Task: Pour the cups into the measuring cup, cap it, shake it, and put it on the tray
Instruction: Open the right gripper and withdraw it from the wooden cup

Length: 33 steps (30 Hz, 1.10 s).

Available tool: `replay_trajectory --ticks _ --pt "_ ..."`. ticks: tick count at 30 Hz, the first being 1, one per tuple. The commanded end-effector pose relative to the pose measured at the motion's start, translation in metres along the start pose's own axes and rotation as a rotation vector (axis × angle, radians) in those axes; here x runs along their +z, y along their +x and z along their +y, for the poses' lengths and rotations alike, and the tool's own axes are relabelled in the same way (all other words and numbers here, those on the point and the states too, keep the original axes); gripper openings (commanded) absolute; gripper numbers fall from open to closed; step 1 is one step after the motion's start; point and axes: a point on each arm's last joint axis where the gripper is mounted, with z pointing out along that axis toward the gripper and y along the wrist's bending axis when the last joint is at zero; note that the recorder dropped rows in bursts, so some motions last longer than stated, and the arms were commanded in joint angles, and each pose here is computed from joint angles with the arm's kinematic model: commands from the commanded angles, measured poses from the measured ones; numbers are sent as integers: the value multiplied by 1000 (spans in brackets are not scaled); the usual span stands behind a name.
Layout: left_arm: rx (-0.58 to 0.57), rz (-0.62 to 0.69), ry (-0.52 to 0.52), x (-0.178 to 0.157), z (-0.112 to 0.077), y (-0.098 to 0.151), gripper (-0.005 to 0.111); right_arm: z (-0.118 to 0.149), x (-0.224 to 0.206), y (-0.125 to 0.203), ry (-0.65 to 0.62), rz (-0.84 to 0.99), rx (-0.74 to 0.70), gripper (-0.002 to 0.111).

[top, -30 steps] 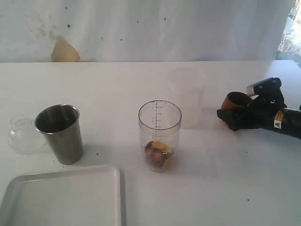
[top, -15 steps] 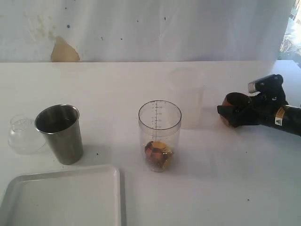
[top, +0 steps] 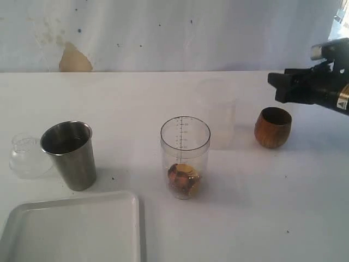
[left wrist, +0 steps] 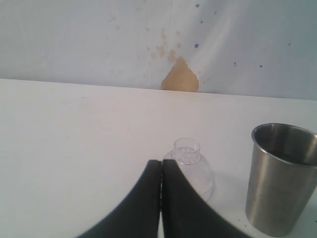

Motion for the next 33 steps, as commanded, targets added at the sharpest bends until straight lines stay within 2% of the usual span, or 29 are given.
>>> replay_trajectory --ticks 1,2,3,8,13,16,20,23,26,29,33 --pt "3 -8 0 0 0 0 1 15 -20 -43 -49 -69 -46 9" --pt "3 -8 0 0 0 0 1 20 -25 -51 -62 -74 -79 1" --pt "3 -8 0 0 0 0 1 24 -31 -60 -69 -81 -98 0" --pt "3 -8 0 0 0 0 1 39 -59 -98 -10 -120 18 0" --pt "3 -8 0 0 0 0 1 52 -97 -127 151 -58 -9 0" --pt "3 -8 0 0 0 0 1 65 -119 -139 185 -75 83 0" --pt "3 -8 0 0 0 0 1 85 -141 -143 160 -118 97 0" --pt "3 -8 0 0 0 0 1 101 -159 -137 158 -139 88 0" --pt "3 -8 0 0 0 0 1 115 -173 -128 135 -157 140 0" --pt "3 -8 0 0 0 0 1 132 -182 -120 45 -166 183 0" --pt "3 -8 0 0 0 0 1 150 -190 -120 -80 -180 157 0"
